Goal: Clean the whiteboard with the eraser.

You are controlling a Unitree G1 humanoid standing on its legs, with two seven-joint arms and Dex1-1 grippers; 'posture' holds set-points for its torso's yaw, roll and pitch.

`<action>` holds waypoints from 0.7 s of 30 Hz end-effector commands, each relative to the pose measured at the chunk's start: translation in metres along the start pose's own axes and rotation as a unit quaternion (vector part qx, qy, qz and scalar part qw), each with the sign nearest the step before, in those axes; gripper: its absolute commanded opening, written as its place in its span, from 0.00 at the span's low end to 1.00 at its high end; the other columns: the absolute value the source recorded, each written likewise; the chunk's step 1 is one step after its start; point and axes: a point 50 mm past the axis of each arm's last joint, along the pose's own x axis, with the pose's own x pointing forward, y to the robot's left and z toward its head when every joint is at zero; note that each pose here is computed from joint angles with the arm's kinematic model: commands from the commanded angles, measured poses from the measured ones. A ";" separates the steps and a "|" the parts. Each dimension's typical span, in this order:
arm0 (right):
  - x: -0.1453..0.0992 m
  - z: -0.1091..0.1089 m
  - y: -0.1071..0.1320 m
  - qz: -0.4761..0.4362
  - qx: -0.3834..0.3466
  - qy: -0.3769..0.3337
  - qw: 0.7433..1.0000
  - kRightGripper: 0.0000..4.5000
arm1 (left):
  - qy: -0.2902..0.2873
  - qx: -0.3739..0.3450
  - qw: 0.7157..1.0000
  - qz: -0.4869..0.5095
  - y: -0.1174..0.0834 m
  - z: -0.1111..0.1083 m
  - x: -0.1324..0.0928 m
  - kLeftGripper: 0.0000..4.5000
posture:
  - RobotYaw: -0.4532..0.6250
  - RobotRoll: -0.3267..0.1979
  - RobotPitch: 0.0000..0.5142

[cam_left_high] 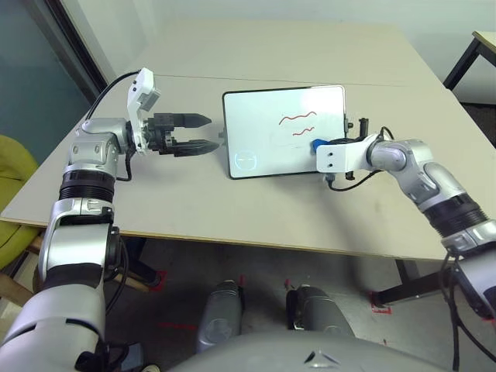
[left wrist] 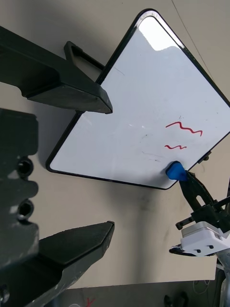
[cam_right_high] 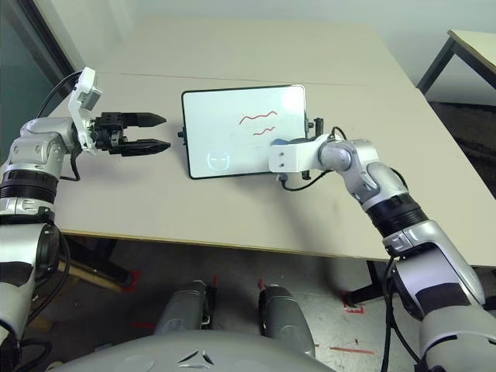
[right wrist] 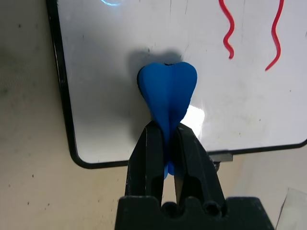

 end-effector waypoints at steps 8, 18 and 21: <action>0.001 0.001 -0.001 -0.009 0.009 -0.004 1.000 0.02 | 0.000 0.009 1.000 -0.002 0.002 0.004 0.002 1.00 | 0.55 0.62 0.03; 0.017 0.045 -0.004 -0.006 -0.014 -0.070 0.997 0.02 | -0.001 0.009 1.000 -0.001 0.002 0.005 0.001 1.00 | 0.56 0.62 0.02; 0.019 0.054 -0.006 -0.006 -0.018 -0.082 0.996 0.02 | -0.001 0.010 1.000 0.000 0.002 0.005 0.001 1.00 | 0.56 0.62 0.02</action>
